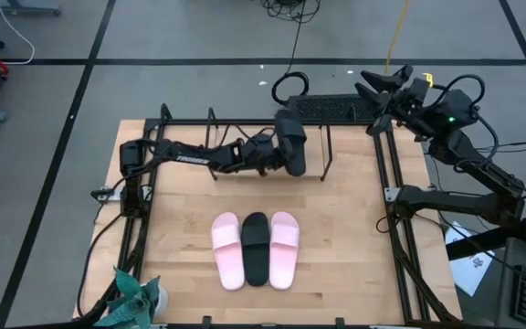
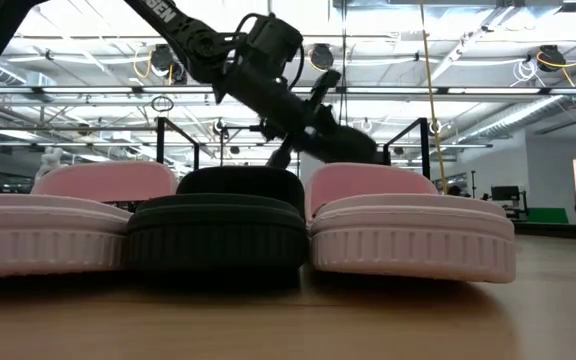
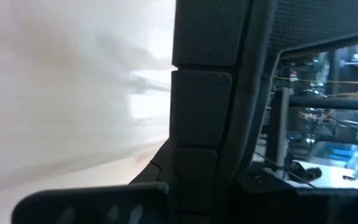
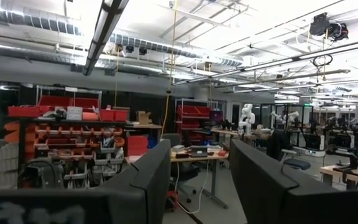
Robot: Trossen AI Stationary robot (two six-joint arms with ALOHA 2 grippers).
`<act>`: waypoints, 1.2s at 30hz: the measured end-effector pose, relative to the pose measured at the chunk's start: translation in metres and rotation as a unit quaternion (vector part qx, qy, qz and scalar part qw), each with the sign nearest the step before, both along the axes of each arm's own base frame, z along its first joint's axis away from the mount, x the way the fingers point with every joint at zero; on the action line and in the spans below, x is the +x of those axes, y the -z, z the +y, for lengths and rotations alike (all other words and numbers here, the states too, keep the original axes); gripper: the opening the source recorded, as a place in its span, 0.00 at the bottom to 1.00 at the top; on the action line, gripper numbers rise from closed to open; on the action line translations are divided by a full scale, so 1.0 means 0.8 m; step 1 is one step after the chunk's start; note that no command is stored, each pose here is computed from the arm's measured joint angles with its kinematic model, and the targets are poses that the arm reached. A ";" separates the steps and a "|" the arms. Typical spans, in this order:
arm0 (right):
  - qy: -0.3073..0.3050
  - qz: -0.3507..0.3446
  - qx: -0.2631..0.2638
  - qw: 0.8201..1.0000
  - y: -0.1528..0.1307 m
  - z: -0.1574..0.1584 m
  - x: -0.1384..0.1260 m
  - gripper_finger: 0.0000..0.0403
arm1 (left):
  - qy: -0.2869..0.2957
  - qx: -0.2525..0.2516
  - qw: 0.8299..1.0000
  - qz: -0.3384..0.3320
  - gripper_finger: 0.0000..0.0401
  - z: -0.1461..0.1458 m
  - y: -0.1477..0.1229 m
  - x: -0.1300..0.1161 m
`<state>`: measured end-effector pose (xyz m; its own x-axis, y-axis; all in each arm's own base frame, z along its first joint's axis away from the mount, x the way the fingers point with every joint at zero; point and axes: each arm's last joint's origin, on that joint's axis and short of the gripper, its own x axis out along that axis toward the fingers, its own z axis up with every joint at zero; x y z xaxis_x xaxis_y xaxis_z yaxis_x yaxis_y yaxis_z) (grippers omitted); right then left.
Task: Pick and place slides into the shelf
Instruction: Put the right black slide on the shelf
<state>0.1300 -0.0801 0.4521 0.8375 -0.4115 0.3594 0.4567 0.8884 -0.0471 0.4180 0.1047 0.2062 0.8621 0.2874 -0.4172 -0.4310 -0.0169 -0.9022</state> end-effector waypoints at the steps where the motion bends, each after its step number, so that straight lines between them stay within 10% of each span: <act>1: 0.000 0.003 0.002 1.000 0.001 -0.001 0.001 0.39 | 0.005 0.013 1.000 -0.005 0.11 0.002 -0.007 0.003; 10: 0.008 0.140 0.046 0.989 0.037 -0.013 0.019 0.39 | 0.031 0.055 0.998 0.014 0.11 0.027 -0.035 0.007; 20: 0.041 0.287 -0.055 0.955 0.066 -0.034 0.042 0.39 | 0.043 0.036 0.998 0.015 0.11 0.027 -0.028 0.009; 29: 0.098 0.332 -0.025 0.938 0.094 -0.098 0.057 0.39 | 0.035 0.041 0.998 0.012 0.11 0.028 -0.029 0.009; 36: 0.025 0.306 0.054 0.950 0.103 -0.167 0.058 0.39 | 0.032 0.043 0.998 0.013 0.11 0.028 -0.029 0.009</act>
<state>0.1762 -0.2140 0.3693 0.8540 -0.4639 -0.2355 0.4153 0.8805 -0.2285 0.4255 0.1271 0.2296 0.8689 0.2684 -0.4159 -0.4521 0.0883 -0.8876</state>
